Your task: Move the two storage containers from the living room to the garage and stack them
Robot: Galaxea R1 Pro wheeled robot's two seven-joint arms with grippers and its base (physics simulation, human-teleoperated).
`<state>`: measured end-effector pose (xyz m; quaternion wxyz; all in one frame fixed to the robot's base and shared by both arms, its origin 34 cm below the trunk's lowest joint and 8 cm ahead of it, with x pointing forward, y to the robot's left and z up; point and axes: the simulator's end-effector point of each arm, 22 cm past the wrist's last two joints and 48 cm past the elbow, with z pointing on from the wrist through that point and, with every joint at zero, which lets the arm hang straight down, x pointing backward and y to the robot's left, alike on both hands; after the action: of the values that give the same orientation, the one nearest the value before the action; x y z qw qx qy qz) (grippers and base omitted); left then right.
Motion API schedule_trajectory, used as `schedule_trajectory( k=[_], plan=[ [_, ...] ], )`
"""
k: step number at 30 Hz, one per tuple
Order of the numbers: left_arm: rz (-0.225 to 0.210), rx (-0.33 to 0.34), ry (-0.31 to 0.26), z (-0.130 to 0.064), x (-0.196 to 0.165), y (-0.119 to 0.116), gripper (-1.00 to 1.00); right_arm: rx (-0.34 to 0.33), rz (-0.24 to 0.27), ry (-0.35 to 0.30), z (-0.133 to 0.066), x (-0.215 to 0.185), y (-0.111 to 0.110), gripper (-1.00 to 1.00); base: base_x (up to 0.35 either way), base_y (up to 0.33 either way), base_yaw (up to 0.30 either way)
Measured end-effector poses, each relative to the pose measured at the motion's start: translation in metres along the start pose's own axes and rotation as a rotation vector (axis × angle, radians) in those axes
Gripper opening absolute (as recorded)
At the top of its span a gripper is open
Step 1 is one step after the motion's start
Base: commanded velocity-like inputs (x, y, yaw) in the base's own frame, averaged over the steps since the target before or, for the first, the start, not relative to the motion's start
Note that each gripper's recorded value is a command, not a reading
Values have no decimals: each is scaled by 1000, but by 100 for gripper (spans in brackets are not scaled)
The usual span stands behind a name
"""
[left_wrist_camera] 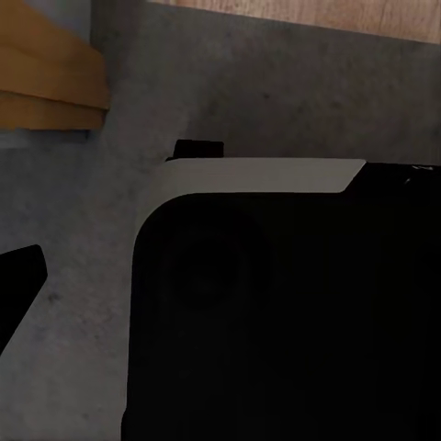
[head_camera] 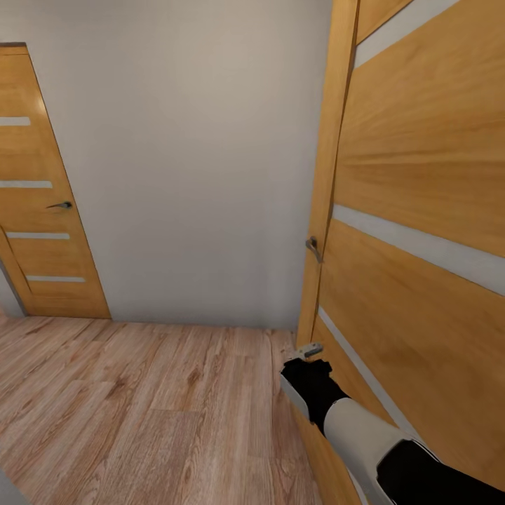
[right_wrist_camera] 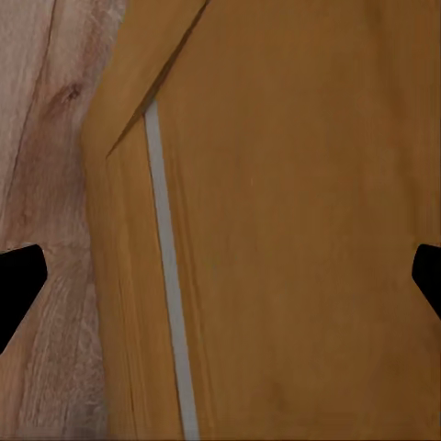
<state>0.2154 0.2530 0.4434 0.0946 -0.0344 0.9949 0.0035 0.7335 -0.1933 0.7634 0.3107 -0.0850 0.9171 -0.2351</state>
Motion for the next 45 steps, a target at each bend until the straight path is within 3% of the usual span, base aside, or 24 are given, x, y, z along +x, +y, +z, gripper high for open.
schedule_trajectory(
  k=[13,23,35,45],
  plan=[
    [0,0,0,0,0,0,100,181,-61,28,-24,-22,-46,100,0,0,0],
    [0,0,0,0,0,0,100,313,-63,6,-44,-63,-92,100,0,0,0],
    [0,0,0,0,0,0,100,390,-50,11,-52,-87,-125,100,0,0,0],
    [-1,1,1,0,1,0,100,392,-43,16,-51,-88,-128,100,0,0,0]
  ],
)
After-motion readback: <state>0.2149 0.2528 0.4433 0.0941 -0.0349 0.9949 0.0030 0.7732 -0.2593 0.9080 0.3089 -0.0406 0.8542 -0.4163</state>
